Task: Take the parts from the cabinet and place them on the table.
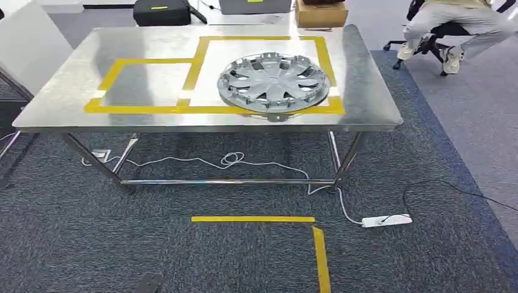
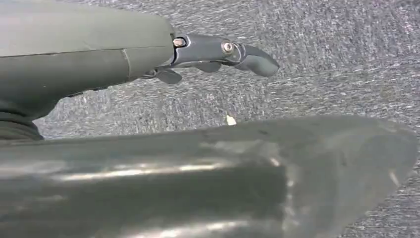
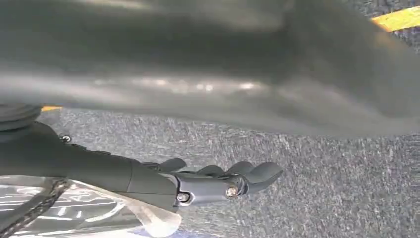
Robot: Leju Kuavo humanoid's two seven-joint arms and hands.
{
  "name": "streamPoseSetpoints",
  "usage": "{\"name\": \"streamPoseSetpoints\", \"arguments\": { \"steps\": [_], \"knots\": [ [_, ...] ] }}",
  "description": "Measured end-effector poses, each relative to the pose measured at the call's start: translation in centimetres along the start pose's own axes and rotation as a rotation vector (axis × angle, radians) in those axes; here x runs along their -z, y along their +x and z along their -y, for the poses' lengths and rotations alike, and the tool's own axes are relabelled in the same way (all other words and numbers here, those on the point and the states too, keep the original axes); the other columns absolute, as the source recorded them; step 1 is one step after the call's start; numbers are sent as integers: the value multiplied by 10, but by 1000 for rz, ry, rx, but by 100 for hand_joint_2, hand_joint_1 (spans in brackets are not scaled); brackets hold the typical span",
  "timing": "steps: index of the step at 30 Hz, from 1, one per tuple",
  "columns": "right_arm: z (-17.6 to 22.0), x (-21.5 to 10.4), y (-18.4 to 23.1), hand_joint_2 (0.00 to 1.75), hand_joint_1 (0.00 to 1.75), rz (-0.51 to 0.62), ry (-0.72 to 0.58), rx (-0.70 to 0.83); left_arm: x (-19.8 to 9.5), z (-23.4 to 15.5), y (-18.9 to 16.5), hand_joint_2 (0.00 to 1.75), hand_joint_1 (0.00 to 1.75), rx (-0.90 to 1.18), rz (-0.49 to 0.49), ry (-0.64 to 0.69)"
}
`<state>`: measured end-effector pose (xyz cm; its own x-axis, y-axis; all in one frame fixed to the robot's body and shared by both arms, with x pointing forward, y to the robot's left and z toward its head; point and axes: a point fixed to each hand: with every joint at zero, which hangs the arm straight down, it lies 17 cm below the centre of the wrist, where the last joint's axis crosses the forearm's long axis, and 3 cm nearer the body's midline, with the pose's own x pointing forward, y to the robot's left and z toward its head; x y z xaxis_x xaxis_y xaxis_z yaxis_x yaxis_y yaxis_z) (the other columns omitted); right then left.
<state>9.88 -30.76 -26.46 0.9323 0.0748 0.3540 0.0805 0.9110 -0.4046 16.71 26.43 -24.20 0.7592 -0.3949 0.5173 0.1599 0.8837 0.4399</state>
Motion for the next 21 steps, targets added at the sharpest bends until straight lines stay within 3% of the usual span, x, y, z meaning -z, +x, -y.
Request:
{"name": "streamPoseSetpoints", "arguments": {
  "steps": [21],
  "knots": [
    [1,1,1,0,0,0,-2,4,2,-1,5,0,0,5,9,2]
  ]
}}
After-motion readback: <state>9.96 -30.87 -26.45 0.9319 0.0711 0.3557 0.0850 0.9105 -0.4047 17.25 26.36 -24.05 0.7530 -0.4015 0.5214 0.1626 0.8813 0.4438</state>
